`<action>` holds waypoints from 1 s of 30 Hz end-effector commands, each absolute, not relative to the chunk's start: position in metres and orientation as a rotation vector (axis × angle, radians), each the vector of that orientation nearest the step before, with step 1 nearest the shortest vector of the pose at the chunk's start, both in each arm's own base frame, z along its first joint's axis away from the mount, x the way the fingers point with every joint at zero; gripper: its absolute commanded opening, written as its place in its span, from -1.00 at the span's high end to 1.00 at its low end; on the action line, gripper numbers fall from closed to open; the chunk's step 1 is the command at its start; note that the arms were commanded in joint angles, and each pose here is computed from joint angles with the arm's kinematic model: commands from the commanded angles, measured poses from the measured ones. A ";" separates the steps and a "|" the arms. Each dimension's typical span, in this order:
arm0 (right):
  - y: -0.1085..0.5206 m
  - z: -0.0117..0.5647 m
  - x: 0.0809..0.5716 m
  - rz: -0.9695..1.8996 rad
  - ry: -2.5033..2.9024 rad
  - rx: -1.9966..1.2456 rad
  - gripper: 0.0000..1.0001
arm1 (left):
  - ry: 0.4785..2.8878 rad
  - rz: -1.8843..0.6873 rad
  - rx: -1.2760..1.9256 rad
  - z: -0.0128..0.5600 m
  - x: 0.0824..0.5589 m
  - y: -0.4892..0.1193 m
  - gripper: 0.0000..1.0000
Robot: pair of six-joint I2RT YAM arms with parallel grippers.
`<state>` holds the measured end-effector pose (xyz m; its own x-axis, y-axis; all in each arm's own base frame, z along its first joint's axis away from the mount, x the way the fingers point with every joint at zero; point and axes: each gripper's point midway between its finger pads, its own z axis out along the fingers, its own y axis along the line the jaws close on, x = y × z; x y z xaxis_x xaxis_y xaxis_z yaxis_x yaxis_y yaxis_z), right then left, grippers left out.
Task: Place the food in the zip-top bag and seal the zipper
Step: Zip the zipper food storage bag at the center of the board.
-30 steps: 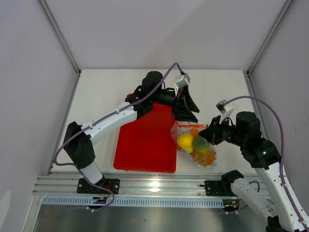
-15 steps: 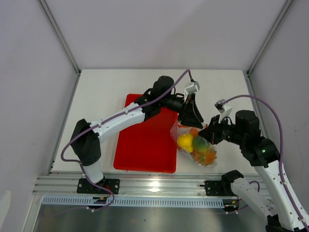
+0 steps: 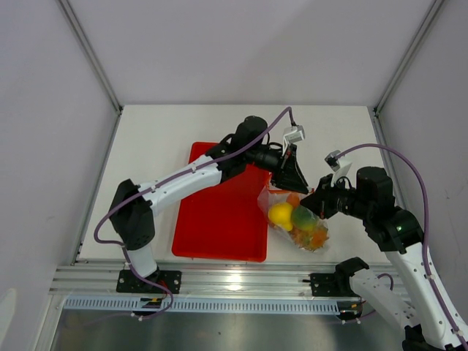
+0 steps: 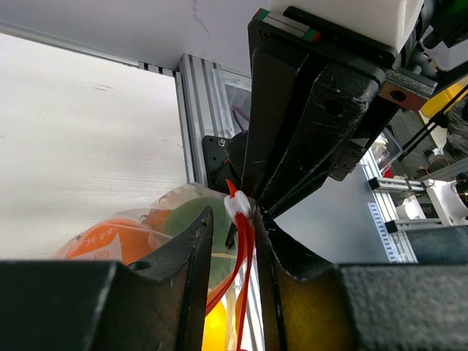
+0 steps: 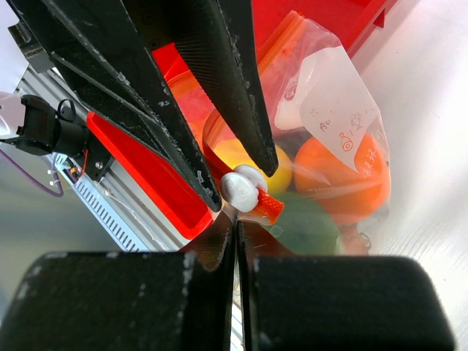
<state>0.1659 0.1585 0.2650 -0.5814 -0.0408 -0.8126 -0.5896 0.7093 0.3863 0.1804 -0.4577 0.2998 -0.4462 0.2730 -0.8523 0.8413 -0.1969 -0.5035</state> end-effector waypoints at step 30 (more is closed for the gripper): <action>0.152 0.274 0.171 0.781 2.064 -0.440 0.33 | 1.579 -1.649 1.304 0.316 0.185 -0.454 0.99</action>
